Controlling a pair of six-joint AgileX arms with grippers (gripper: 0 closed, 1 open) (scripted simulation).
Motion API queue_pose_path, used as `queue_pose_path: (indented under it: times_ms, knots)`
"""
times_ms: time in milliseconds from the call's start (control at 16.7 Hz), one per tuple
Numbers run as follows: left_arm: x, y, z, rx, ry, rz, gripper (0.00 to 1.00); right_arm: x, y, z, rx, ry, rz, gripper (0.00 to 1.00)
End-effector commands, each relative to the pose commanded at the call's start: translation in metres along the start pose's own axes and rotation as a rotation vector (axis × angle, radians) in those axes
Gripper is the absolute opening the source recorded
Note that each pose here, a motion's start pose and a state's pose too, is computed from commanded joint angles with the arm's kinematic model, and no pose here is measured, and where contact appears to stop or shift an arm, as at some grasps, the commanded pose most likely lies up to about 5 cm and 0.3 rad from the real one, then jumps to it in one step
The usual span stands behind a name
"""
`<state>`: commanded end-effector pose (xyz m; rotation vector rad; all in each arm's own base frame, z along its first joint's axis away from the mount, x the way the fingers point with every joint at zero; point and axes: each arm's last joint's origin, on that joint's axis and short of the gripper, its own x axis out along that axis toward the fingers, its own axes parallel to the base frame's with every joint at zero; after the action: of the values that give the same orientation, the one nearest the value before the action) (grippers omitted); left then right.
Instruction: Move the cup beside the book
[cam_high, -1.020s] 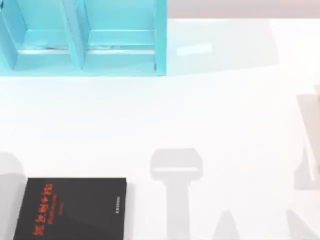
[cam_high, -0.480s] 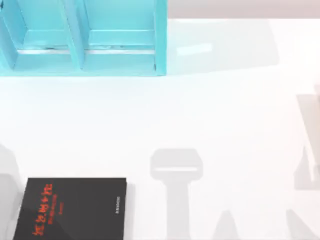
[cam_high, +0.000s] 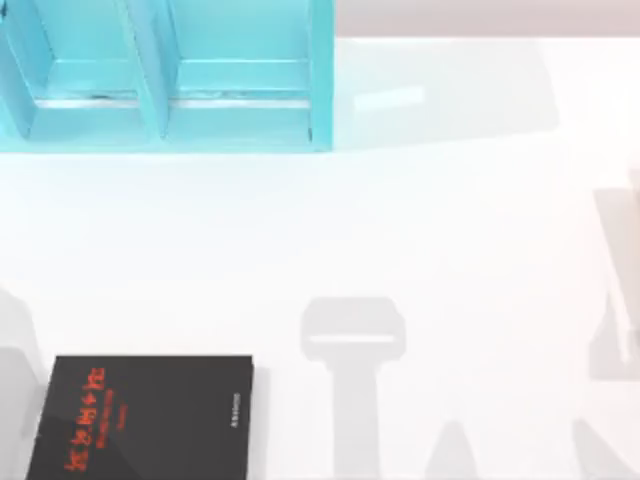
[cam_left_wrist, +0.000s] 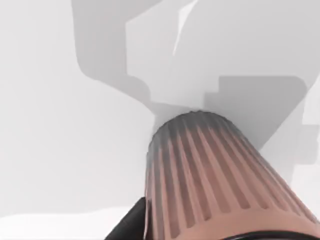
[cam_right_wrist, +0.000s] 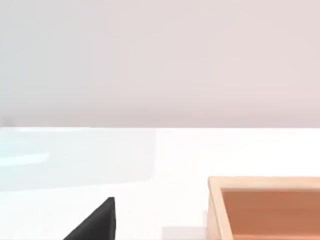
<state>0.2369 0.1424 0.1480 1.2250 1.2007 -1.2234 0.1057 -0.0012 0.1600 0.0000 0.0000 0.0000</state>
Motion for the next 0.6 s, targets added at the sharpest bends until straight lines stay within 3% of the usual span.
queue_pose_path:
  times_ms: [480, 600]
  knots:
    - [0.0000, 0.0000, 0.0000, 0.000, 0.000, 0.000, 0.02, 0.0000, 0.0000, 0.0000, 0.000, 0.000, 0.000, 1.00]
    - [0.0000, 0.0000, 0.0000, 0.000, 0.000, 0.000, 0.00, 0.0000, 0.0000, 0.0000, 0.000, 0.000, 0.000, 1.00]
